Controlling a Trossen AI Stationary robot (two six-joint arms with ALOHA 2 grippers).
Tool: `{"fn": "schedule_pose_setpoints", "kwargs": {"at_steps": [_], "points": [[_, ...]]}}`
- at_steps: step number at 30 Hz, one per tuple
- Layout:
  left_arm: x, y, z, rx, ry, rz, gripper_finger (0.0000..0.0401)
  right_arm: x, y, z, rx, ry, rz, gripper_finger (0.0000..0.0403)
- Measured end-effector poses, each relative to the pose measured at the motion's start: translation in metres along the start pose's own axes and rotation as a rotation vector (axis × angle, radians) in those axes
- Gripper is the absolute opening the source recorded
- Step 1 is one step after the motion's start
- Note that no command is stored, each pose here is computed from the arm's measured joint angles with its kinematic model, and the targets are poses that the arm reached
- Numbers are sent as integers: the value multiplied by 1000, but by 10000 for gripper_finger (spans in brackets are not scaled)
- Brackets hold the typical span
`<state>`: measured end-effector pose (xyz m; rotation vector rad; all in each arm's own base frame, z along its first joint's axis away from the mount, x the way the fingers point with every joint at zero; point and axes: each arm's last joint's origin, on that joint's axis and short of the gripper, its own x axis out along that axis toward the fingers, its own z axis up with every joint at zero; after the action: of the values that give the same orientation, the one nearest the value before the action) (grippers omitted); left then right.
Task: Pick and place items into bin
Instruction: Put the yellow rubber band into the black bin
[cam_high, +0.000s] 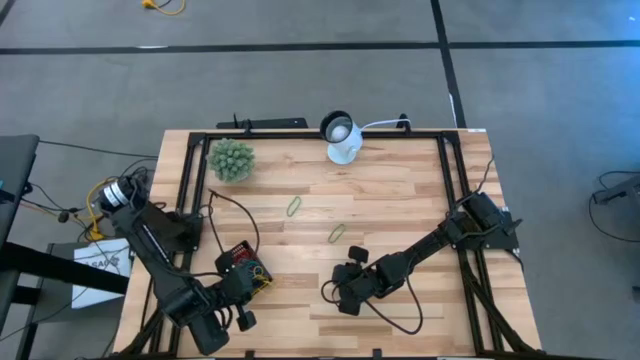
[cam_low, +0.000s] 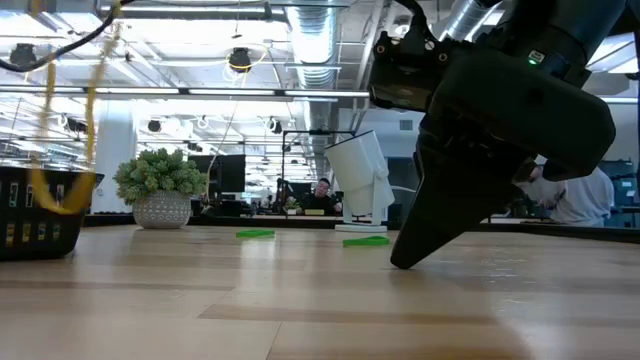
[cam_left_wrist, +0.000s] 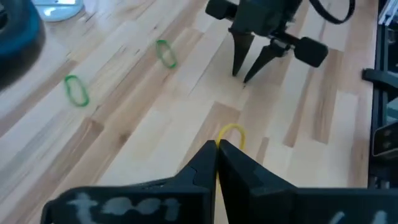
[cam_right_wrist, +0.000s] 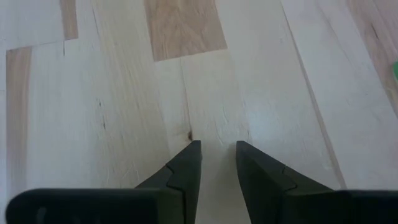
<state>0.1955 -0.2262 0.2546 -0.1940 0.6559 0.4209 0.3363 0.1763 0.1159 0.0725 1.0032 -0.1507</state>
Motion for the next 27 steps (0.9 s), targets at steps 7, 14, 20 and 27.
{"fn": "schedule_pose_setpoints", "kwargs": {"at_steps": [7, 14, 20, 27], "points": [[-4, 10, -6, -28, 47, 72, 0, 1, 1, 1, 6, -12, 12, 98], [-18, 19, -4, -21, 23, 141, 0, 1, 1, 1, 7, -15, 14, 98], [-34, 25, -1, -30, 52, 185, 0, 1, 1, 1, 7, -15, 14, 98], [-35, 34, -12, -71, 199, 338, 0, 1, 1, 1, 8, -16, 14, 98]]}}
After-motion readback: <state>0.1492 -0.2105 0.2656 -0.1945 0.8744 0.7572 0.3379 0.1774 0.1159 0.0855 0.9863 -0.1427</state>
